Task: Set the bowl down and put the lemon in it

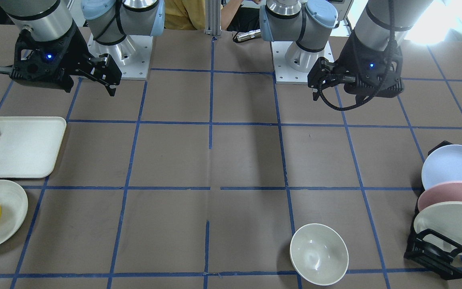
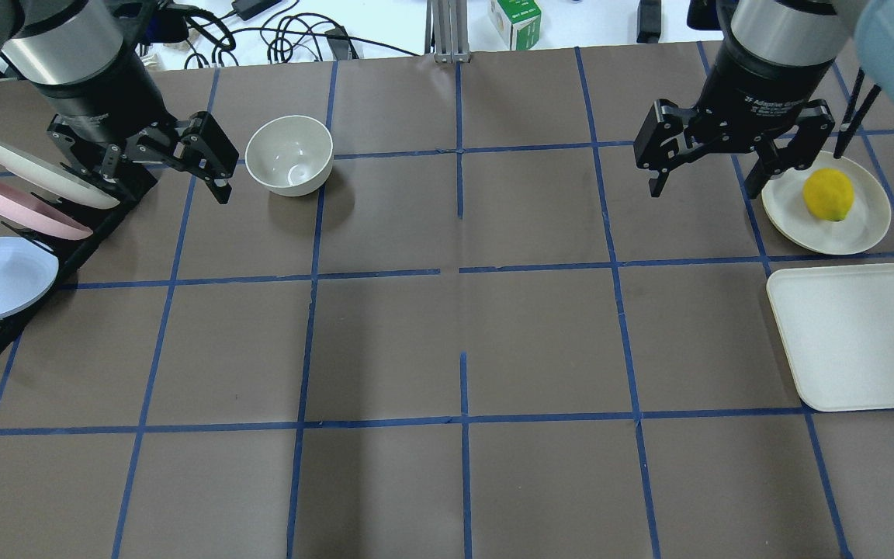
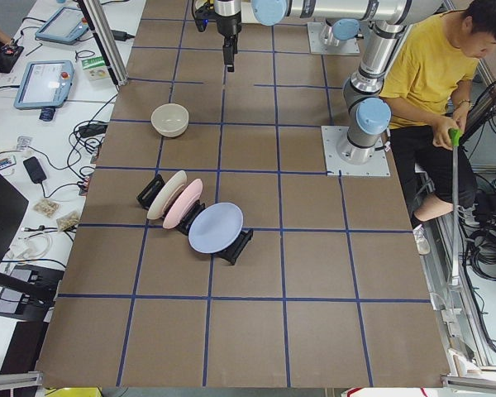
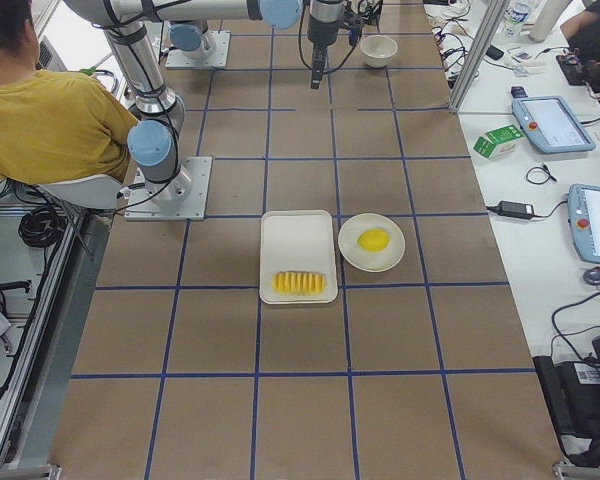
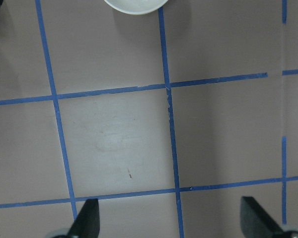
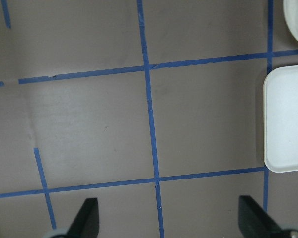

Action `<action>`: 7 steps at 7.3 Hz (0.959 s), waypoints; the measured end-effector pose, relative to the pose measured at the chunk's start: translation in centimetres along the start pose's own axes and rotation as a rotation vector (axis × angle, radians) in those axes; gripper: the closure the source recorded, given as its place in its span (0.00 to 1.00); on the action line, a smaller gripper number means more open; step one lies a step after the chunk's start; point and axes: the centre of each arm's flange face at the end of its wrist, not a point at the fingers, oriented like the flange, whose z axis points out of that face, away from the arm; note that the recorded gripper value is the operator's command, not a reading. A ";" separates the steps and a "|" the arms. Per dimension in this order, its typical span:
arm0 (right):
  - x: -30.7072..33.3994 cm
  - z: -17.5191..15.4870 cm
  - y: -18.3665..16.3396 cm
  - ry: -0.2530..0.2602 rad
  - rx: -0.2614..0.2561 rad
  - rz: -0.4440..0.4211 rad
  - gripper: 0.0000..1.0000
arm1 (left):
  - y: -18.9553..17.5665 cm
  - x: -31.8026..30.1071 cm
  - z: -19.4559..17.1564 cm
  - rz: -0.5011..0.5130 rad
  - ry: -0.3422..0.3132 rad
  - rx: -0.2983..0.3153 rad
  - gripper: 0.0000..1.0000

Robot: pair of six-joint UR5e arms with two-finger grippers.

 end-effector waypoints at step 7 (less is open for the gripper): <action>18.9 11.6 -14.5 0.014 0.035 -0.068 0.00 | -20.0 -7.6 21.2 -0.060 -0.010 0.082 0.00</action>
